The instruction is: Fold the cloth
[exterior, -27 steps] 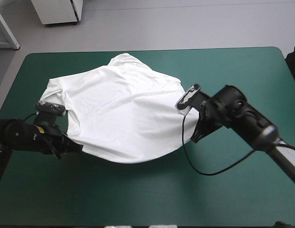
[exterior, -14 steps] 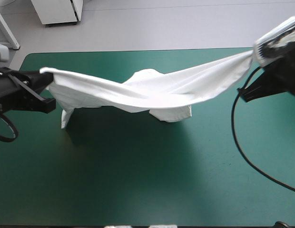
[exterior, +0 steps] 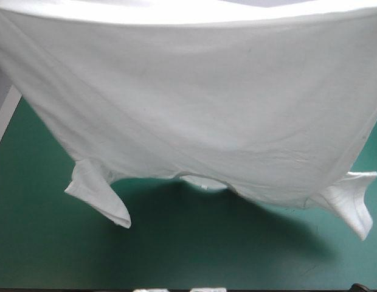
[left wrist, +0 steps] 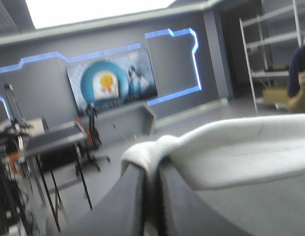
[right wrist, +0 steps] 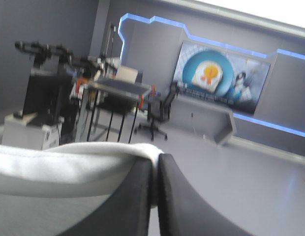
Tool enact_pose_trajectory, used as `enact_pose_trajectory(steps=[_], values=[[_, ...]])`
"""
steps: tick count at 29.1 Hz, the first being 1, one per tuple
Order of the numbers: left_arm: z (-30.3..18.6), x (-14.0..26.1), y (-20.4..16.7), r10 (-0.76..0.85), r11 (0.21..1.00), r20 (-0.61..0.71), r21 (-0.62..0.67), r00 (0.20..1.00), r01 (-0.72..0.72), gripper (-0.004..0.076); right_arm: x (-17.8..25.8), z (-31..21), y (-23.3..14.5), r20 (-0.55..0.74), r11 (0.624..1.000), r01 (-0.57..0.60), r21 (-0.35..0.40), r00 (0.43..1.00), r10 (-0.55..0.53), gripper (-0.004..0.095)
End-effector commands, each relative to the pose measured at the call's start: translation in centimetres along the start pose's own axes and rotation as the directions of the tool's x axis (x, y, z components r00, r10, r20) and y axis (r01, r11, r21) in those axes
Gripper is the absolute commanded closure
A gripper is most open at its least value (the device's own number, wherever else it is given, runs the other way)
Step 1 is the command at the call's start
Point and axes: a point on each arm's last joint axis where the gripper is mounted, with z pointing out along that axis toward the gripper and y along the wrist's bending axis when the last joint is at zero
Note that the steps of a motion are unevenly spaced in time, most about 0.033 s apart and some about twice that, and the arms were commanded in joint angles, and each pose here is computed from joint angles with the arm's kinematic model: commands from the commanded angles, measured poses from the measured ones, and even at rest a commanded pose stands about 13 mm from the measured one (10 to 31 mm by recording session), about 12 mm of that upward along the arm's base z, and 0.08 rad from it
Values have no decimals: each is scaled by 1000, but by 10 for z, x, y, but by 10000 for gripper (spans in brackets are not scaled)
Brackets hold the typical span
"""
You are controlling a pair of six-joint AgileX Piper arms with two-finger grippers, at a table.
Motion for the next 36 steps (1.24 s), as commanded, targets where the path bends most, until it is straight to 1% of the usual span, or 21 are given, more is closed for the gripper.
enact_pose_trajectory(steps=[1,3,5,9,12,14,16,18,20,22,25,27,29,31,34,35,36], values=[[-21,-33,2,36,997,273,-71,961,-17,733,-26,-13,-8,244,999,-31,22,969,25,925],[-26,-39,2,65,995,318,-92,946,-38,733,-30,-16,-9,285,999,-47,6,957,43,925],[-28,-41,2,70,995,333,-97,940,-39,733,-31,-17,-8,297,999,-52,-5,953,51,925],[-25,-40,3,70,994,327,-98,943,-40,733,-32,-14,-6,307,999,-49,-5,951,48,925],[-10,-33,8,75,993,293,-110,953,-44,733,-30,0,-1,301,999,-39,5,953,36,925],[10,-24,13,66,993,256,-112,964,-39,733,-27,16,4,284,998,-20,55,959,4,925],[32,-14,19,55,993,226,-116,973,-30,733,-21,37,8,255,991,-1,131,966,-33,925],[57,-1,25,44,993,204,-119,978,-19,733,-16,55,11,232,977,29,213,969,-79,925],[82,10,33,35,991,219,-134,975,-5,733,-12,72,18,229,961,70,269,964,-135,925],[104,20,39,26,989,247,-150,969,11,733,-9,91,26,240,936,122,329,948,-208,925],[134,36,48,15,985,278,-171,961,34,733,-4,117,38,264,909,160,386,925,-275,925],[149,45,53,25,980,306,-194,952,37,733,7,141,43,266,903,166,396,921,-286,926],[160,50,58,44,974,353,-223,935,38,733,18,162,38,275,907,146,395,923,-268,926],[171,56,63,78,965,399,-259,914,30,733,33,184,26,286,919,103,380,932,-223,926],[186,65,69,108,953,458,-300,883,39,733,59,216,1,314,937,17,348,940,-134,925],[196,72,72,123,949,473,-313,873,36,733,79,234,-19,327,942,-24,335,941,-92,925],[199,74,73,126,947,483,-318,867,39,733,88,242,-26,329,943,-31,330,941,-85,925]])
